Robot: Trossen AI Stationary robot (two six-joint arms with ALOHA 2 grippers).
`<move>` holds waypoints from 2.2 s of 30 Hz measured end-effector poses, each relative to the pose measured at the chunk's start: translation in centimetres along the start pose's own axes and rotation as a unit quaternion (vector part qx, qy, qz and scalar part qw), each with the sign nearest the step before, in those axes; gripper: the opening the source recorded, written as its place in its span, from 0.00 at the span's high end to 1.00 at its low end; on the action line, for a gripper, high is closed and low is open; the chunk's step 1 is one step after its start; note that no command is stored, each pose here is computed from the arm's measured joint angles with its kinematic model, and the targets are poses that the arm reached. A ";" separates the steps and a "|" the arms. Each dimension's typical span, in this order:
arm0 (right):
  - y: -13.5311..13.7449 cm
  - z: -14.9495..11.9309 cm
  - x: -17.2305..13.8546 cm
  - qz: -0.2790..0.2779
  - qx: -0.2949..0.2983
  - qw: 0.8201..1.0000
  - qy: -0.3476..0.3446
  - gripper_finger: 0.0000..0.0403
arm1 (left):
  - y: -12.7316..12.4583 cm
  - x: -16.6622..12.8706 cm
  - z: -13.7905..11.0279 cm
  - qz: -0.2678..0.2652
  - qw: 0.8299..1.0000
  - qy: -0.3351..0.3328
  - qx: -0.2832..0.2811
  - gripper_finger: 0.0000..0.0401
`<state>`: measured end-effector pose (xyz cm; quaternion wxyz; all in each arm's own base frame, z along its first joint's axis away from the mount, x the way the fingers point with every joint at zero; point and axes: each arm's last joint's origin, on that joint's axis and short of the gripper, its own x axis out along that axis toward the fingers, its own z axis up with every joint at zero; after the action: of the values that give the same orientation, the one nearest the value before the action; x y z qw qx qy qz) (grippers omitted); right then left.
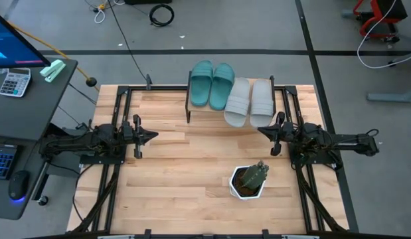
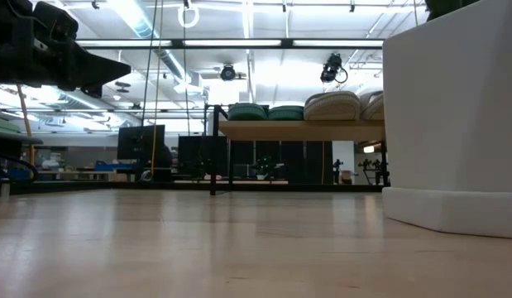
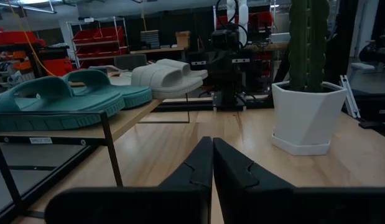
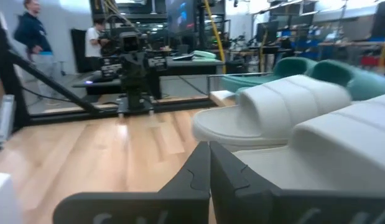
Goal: Pick and place slides into the shelf
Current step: Put the gray slides on the shelf, then return to Home Position
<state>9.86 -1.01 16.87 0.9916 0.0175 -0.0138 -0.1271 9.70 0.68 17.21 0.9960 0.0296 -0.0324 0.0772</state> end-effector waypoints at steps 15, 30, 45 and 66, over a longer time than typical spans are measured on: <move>0.1 -0.1 0.0 0.021 0.018 1.000 0.004 0.97 | 0.0 0.0 -0.1 0.000 1.000 0.003 -0.003 0.93; 0.1 -0.1 0.0 0.023 0.018 1.000 0.004 0.98 | 0.0 0.0 -0.1 0.000 1.000 0.007 -0.012 0.98; 0.1 0.1 0.0 0.023 0.021 1.000 0.004 0.95 | 0.0 0.0 -0.2 0.000 1.000 0.008 -0.011 0.84; 0.1 0.8 -0.1 0.023 0.023 0.999 -0.008 0.94 | 0.0 0.0 -0.2 0.000 1.000 0.009 -0.011 0.85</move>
<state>9.74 -0.88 17.68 0.9934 0.0390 -0.0252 -0.1045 9.71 0.68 17.04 0.9966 0.0176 -0.0243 0.0768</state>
